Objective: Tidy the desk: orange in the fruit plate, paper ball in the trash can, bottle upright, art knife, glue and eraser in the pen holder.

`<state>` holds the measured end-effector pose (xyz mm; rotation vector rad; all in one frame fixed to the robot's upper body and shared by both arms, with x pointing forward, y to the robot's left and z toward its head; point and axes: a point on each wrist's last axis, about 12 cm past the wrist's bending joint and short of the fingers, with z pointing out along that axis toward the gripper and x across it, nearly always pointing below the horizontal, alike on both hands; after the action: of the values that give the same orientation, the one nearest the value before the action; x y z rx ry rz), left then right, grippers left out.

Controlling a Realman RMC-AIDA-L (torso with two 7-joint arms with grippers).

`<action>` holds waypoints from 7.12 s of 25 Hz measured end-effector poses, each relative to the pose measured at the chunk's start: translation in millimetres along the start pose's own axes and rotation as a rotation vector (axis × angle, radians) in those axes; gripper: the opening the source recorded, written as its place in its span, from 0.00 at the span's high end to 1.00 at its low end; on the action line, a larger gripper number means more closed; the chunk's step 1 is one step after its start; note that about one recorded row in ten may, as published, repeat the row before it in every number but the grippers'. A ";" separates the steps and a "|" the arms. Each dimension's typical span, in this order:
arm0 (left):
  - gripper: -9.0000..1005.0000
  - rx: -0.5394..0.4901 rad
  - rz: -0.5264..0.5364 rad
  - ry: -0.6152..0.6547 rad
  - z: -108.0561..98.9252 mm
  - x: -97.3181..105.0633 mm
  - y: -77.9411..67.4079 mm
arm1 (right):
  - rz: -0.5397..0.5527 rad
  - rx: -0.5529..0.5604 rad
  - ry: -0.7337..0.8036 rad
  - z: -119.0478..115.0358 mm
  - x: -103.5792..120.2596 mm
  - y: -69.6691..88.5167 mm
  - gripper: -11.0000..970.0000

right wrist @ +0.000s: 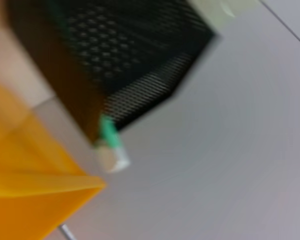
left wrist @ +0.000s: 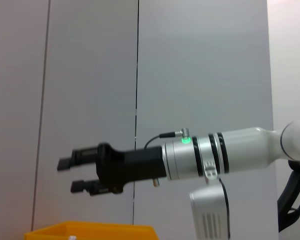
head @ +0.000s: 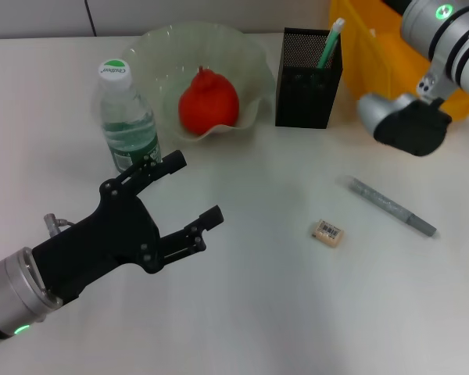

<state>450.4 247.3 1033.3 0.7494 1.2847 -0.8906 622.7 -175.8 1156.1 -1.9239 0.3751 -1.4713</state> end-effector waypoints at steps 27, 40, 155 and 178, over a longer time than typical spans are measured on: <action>0.14 0.089 -0.061 0.137 -6.0 12.3 -6.9 | 1.930 0.116 0.008 -4.0 32.9 -16.8 0.34; 0.14 0.088 -0.054 0.267 -11.8 11.7 13.0 | 2.472 -0.424 -0.503 -12.9 40.8 -80.3 0.34; 0.14 0.127 -0.103 0.255 2.7 4.3 19.5 | 1.909 -1.020 0.013 34.7 57.9 -53.1 0.69; 0.14 0.132 -0.108 0.230 -0.6 2.0 16.9 | 1.883 -1.160 -0.019 8.2 64.4 -71.4 0.43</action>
<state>465.1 255.7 1031.0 0.9135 1.4909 -1.0050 638.8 -159.3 1249.8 -1.0544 2.4370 0.2129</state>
